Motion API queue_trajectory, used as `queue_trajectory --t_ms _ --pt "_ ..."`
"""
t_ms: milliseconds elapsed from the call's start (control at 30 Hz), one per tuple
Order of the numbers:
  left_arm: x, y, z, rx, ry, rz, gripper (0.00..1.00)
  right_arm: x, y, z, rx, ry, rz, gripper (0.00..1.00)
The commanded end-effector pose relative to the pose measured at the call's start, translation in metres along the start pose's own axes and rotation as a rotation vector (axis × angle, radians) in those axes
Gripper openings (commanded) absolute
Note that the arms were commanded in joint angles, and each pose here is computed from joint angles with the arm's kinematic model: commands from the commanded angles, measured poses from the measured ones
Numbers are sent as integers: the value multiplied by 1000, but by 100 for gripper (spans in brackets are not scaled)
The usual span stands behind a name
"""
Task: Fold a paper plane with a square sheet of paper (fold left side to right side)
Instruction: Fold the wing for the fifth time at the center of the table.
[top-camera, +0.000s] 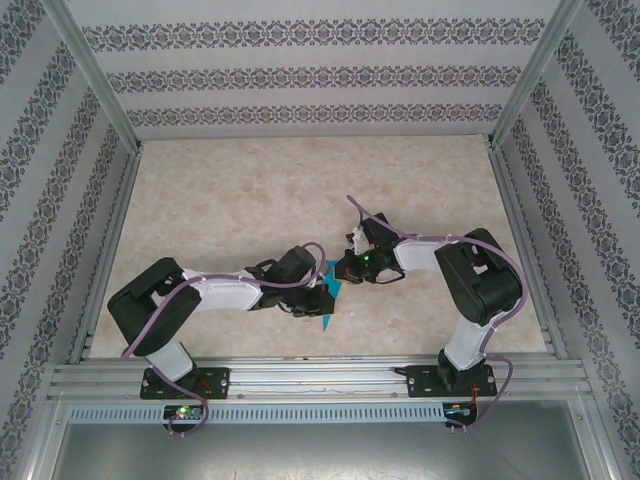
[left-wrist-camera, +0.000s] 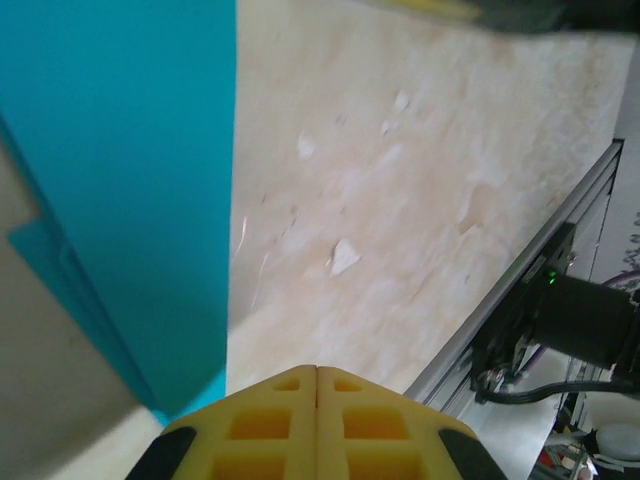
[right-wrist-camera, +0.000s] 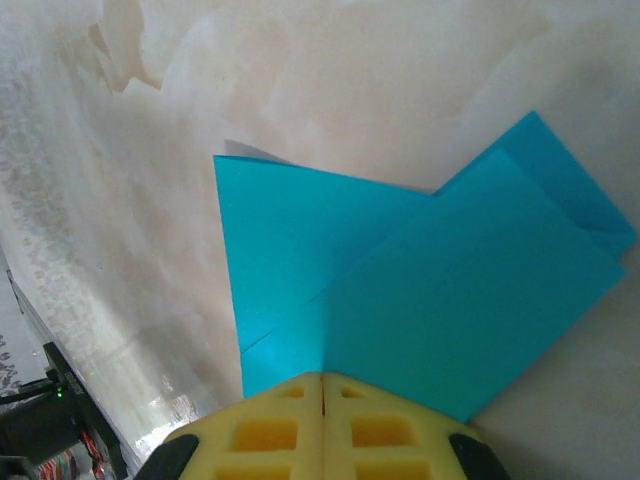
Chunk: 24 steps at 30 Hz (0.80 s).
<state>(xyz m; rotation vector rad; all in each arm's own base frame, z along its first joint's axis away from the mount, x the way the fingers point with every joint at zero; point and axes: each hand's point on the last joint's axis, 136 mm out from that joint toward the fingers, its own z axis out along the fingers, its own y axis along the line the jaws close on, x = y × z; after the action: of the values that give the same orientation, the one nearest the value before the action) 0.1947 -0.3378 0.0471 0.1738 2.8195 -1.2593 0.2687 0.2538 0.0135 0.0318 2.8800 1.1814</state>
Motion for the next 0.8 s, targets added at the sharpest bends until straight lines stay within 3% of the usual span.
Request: queue_trajectory --t_ms 0,367,767 --pt "3 10 7 -31 46 14 0 17 -41 8 149 45 64 0" --pt "28 38 18 -61 87 -48 0 17 -42 8 154 51 64 0" --pt "69 38 5 -68 109 -47 0 9 -38 11 140 60 43 0"
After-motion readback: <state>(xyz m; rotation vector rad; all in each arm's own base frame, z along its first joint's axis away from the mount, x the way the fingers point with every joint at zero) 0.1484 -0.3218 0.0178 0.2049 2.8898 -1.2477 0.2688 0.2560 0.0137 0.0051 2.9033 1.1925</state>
